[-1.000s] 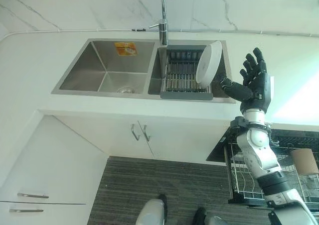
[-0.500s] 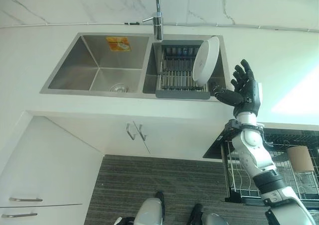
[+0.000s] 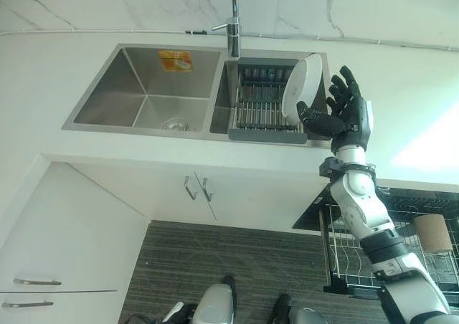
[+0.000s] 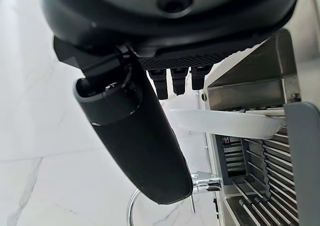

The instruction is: Place the dishes in the dishwasher.

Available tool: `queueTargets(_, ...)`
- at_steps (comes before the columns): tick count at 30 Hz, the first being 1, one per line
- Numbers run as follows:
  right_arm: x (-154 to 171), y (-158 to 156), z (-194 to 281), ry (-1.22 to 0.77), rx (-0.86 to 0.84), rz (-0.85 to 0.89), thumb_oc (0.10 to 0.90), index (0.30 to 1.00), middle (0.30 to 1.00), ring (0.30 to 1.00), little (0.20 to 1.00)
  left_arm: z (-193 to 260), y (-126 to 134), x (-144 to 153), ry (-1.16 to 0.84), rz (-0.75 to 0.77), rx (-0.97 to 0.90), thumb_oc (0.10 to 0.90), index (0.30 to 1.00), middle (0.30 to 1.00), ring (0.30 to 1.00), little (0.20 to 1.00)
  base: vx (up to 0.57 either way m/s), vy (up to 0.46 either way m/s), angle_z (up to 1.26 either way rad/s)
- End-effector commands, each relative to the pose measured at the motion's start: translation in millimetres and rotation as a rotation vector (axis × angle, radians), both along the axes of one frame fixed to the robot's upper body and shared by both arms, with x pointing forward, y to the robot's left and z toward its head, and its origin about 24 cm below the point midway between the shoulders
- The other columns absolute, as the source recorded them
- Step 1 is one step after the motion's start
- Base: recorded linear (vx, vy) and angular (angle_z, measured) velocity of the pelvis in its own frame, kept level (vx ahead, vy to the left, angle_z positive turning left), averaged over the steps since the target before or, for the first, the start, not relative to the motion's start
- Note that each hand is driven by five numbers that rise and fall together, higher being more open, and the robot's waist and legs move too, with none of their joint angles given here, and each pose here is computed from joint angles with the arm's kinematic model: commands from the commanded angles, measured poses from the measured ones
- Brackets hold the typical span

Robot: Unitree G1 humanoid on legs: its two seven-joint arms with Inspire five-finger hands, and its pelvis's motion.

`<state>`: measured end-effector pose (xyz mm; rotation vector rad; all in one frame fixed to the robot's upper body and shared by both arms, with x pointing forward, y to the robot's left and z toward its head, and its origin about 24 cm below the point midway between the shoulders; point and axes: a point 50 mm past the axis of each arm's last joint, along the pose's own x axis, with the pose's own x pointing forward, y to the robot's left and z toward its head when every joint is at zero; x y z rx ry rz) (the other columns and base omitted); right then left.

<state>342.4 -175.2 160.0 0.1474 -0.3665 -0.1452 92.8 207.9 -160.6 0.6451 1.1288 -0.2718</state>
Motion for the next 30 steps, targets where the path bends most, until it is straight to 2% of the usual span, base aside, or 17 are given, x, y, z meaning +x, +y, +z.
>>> queueTargets(1, 6, -3, 73, -0.264, -0.001, 0.003, 0.8, 0.9, 0.9, 0.9, 0.9, 1, 5, -4, -0.008, -0.092, 0.037, 0.8, 0.9, 0.9, 0.9, 0.9, 0.01, 0.006, 0.05)
queueTargets(14, 17, -15, 86, -0.255, 0.035, -0.044, 0.8, 0.9, 0.9, 0.9, 0.9, 4, 2, 7, -0.045, -0.127, 0.005, 0.8, 0.9, 0.9, 0.9, 0.9, 0.0, 0.001, 0.01)
queueTargets(22, 19, -15, 99, -0.288, 0.018, -0.04, 0.8, 0.9, 0.9, 0.9, 0.9, 6, 0, 11, -0.056, -0.102, -0.034, 0.8, 0.9, 0.9, 0.9, 0.9, 0.02, 0.001, 0.0)
queueTargets(30, 23, -17, 110, -0.279, -0.017, -0.055, 0.8, 0.9, 0.9, 0.9, 0.9, 9, -3, 19, -0.085, -0.144, -0.049, 0.8, 0.9, 0.9, 0.9, 0.9, 0.03, -0.011, 0.0)
